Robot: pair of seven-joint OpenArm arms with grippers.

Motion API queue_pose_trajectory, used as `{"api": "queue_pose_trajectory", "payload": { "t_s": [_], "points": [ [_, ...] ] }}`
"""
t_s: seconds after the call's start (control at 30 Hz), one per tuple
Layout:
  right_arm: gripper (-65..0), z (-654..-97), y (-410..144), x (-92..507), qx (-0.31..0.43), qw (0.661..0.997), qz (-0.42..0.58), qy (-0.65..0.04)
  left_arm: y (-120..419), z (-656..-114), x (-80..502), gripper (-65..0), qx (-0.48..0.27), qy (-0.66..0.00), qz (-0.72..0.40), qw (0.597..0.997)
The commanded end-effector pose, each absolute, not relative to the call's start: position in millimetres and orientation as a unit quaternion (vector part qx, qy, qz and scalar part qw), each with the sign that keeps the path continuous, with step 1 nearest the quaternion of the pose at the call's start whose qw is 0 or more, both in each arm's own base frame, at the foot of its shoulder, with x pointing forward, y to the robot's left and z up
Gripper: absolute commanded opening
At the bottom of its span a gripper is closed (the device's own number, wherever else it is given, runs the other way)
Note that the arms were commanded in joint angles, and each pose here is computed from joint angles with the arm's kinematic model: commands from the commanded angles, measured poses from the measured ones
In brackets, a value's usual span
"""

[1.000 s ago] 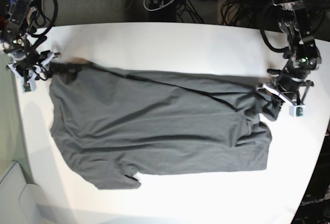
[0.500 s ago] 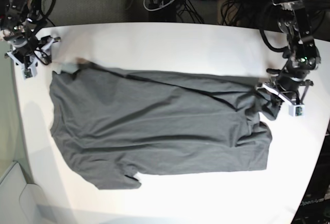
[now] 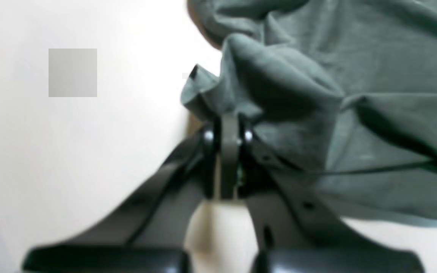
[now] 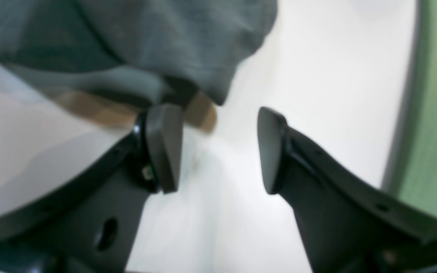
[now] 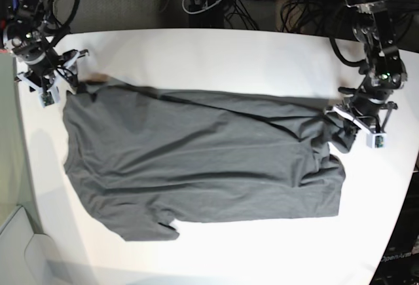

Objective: Layout the t-shirt on the table in an organized manner, then fold the t-shirt properly
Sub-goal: 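Grasp the shirt edge corners with both grippers and lift slightly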

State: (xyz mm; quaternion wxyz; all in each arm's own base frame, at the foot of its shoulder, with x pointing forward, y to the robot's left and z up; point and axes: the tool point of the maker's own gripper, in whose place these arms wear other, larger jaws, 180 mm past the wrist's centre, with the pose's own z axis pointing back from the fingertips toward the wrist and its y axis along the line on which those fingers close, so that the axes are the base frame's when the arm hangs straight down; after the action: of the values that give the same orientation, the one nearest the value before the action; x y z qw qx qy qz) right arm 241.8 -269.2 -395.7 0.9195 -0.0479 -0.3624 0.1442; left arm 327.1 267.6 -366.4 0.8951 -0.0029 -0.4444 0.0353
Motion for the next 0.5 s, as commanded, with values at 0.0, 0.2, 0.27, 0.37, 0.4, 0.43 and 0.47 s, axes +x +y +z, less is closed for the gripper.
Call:
{"api": "queue_pose_trajectory", "payload": {
  "t_s": [0.0,0.2,0.27,0.37,0.4,0.43,0.47],
  "points": [
    [-32.4,-383,-271,254,-0.05,0.909,0.145,-0.388,273,-353,334,-64.6,0.005,-0.465,0.034,0.885],
    [-32.8,-392,-276,267,-0.04,0.913,0.129,-0.385,274,-353,334,-64.6,0.005,-0.465,0.035,0.885],
    [-33.0,-396,-277,271,-0.036,0.915,0.124,-0.383,274,-353,334,-64.6,0.005,-0.465,0.035,0.885],
    [-37.3,-396,-277,272,-0.035,0.914,0.123,-0.385,274,-351,334,-64.6,0.006,-0.467,0.034,0.883],
    [-41.4,-395,-277,273,-0.036,0.914,0.124,-0.386,274,-349,334,-64.6,0.006,-0.469,0.033,0.882],
    [-46.3,-394,-278,273,-0.038,0.913,0.123,-0.387,274,-352,332,-64.6,0.006,-0.466,0.032,0.884],
    [-52.3,-393,-278,274,-0.038,0.913,0.123,-0.388,273,-348,333,-64.6,0.008,-0.47,0.031,0.882]
  ]
}}
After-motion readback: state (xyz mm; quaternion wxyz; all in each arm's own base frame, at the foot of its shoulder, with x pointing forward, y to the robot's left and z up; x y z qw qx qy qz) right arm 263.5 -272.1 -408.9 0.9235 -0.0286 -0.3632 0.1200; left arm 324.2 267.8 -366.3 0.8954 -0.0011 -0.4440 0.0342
